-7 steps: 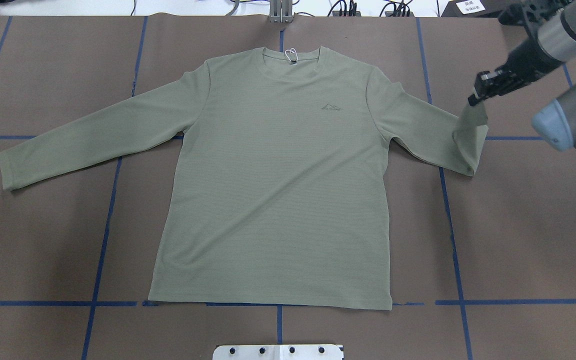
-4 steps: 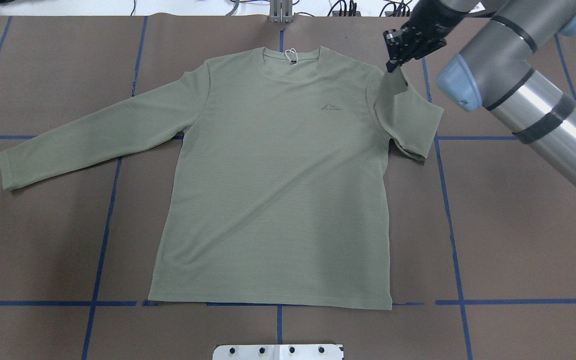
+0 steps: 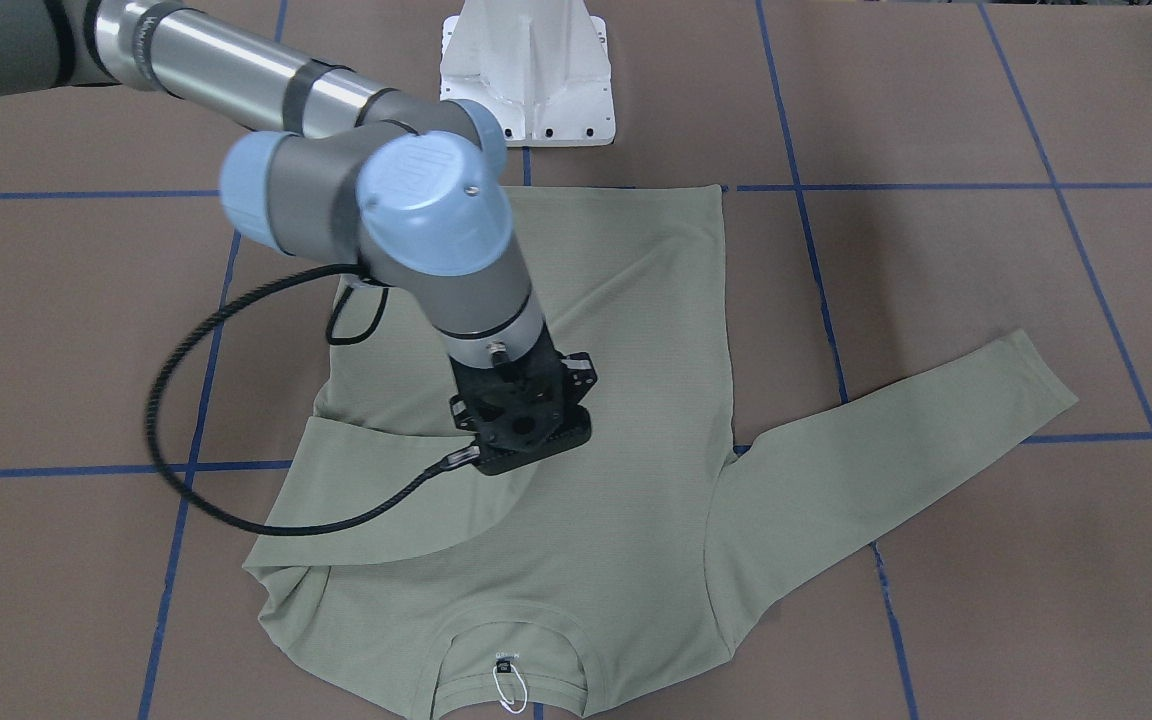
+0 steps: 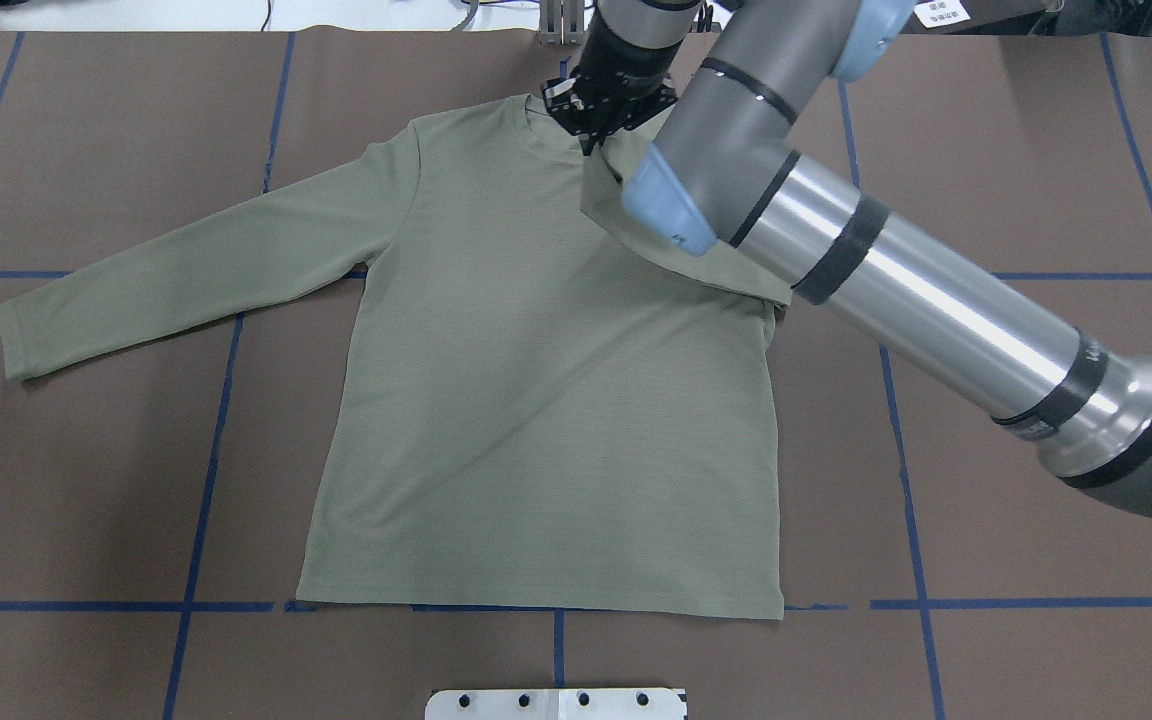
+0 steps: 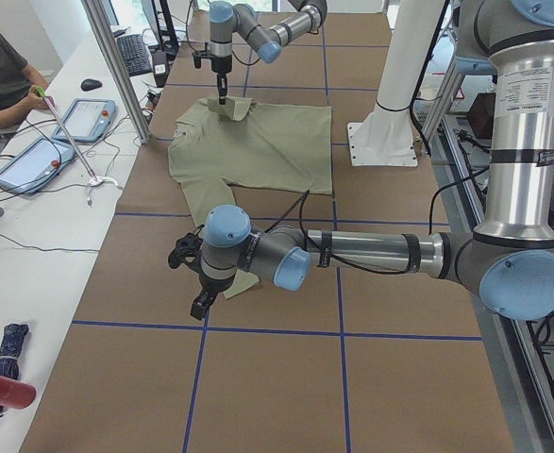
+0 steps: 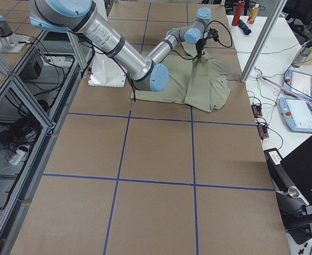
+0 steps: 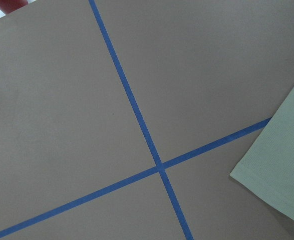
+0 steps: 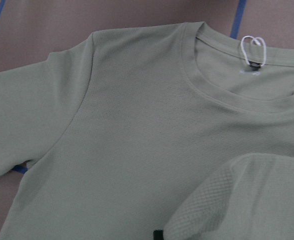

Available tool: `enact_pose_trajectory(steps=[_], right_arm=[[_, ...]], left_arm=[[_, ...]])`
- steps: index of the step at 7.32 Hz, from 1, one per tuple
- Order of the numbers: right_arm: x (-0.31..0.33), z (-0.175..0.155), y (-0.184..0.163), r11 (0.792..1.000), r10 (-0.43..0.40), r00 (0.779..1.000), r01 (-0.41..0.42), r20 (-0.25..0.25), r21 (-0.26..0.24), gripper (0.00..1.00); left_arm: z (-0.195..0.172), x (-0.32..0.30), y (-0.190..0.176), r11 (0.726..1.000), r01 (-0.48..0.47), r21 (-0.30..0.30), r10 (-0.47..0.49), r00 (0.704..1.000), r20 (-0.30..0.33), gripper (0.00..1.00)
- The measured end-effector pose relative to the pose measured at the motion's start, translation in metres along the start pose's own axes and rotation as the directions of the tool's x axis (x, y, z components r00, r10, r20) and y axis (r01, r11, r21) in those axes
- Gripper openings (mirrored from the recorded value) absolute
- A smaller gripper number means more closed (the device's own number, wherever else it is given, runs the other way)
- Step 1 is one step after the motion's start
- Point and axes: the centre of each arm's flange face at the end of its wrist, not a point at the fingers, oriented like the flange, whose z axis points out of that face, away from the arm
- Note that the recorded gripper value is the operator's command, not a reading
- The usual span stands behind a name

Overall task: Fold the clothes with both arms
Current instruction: 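Carry the grasped sleeve with the right gripper across the shirt body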

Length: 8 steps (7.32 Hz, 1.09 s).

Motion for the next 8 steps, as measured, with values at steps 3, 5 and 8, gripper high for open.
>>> enact_pose_trajectory(steps=[3,5,8], right_arm=[[-0.063,0.056,0.041,0.998,-0.027,1.000,0.026,0.001,0.049,0.00],[-0.083,0.062,0.049,0.995,-0.018,0.998,0.012,0.057,0.099,0.00],[-0.093,0.059,0.046,0.985,0.003,0.988,-0.029,0.153,0.170,0.00]], left_arm=[[0.000,0.000,0.000,1.000,0.004,-0.001,-0.004,1.000,0.000,1.00],[0.001,-0.001,0.001,1.000,0.006,-0.002,-0.006,1.000,0.000,1.00],[0.005,-0.003,0.002,1.000,0.010,-0.008,-0.010,1.000,-0.001,1.00]])
